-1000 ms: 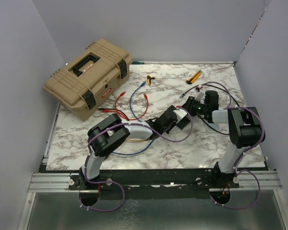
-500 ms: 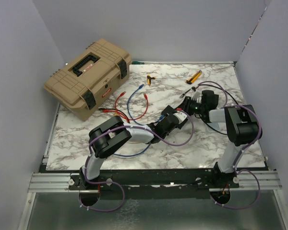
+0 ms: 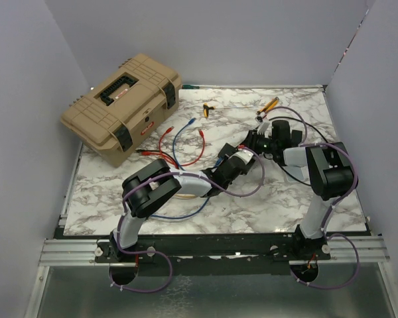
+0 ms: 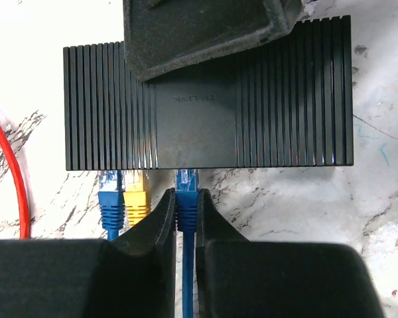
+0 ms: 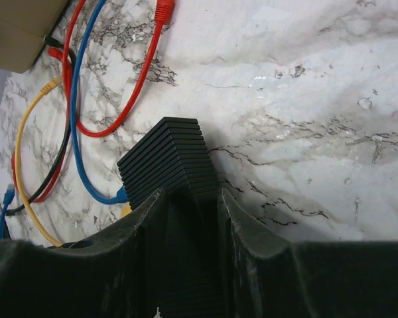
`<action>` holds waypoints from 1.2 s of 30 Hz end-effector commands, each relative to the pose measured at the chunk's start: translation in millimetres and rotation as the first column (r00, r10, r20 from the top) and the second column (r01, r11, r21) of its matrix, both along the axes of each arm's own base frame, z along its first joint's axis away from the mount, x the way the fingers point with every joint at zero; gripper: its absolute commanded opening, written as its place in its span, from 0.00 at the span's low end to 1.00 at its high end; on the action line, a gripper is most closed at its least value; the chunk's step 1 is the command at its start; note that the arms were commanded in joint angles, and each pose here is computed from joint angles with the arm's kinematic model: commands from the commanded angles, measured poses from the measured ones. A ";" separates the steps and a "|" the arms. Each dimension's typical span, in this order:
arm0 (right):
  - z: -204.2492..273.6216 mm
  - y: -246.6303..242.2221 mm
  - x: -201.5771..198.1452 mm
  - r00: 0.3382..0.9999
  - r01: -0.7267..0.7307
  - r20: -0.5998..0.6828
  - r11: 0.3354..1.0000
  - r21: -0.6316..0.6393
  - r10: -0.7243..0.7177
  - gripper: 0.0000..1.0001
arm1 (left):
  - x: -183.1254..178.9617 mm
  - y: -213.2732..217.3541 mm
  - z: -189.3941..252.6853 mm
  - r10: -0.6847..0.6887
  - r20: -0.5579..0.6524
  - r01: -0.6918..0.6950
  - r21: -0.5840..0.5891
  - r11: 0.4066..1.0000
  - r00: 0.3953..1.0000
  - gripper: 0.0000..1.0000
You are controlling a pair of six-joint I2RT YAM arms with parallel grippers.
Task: Insert the plug into the switch port
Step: Insert the connector into the switch port.
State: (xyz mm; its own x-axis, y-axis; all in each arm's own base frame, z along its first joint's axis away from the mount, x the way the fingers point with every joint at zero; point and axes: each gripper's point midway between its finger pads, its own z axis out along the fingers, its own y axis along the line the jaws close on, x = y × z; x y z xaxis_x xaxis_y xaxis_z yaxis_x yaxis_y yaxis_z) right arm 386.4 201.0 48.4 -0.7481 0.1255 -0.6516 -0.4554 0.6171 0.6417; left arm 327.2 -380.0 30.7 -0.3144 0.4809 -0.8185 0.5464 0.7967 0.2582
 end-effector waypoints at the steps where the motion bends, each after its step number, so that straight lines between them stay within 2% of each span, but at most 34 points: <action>1: -19.2 46.2 -103.7 0.897 -0.257 -0.330 0.955 0.152 0.294 0.38 | 43.3 -28.0 74.8 0.068 0.151 -0.022 -0.283 0.959 0.986 0.00; 8: -26.8 27.9 -85.2 0.942 -0.143 -0.302 0.989 0.023 0.144 0.36 | 9.0 -27.2 28.1 -0.097 0.038 0.103 -0.182 0.978 0.995 0.00; 14: -35.4 6.8 -71.0 0.953 -0.024 -0.302 1.000 -0.009 0.020 0.36 | -21.6 -8.0 -4.9 -0.169 -0.066 0.162 -0.099 0.982 0.984 0.00; 17: -39.5 -1.5 -66.7 0.955 0.009 -0.297 0.999 -0.041 -0.021 0.36 | -30.0 -1.0 -11.9 -0.178 -0.098 0.171 -0.073 0.983 0.979 0.07; 21: -44.0 -11.5 -61.9 0.956 0.049 -0.286 0.995 -0.083 -0.071 0.37 | -34.0 6.8 -11.4 -0.189 -0.101 0.186 -0.041 0.982 0.977 0.26; 25: -46.9 -18.4 -58.7 0.953 0.073 -0.288 0.993 -0.095 -0.097 0.37 | -35.6 10.3 -5.9 -0.182 -0.105 0.179 -0.039 0.983 0.978 0.38; 31: -50.7 -23.1 -57.1 0.951 0.083 -0.288 0.990 -0.116 -0.114 0.37 | -39.9 15.2 3.9 -0.151 -0.144 0.148 -0.032 0.989 0.978 0.46; 36: -50.4 -23.7 -56.2 0.952 0.082 -0.283 0.990 -0.118 -0.112 0.37 | -48.8 22.8 9.5 -0.121 -0.211 0.119 -0.023 0.993 0.970 0.47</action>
State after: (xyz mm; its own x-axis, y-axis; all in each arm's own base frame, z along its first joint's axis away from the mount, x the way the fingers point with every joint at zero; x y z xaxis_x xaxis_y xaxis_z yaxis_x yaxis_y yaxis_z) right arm 357.3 189.3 27.9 -0.8315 0.1719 -0.5283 -0.2914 0.6747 0.6782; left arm 287.4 -367.1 29.6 -0.3538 0.5135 -0.7817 0.6911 0.7067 0.1515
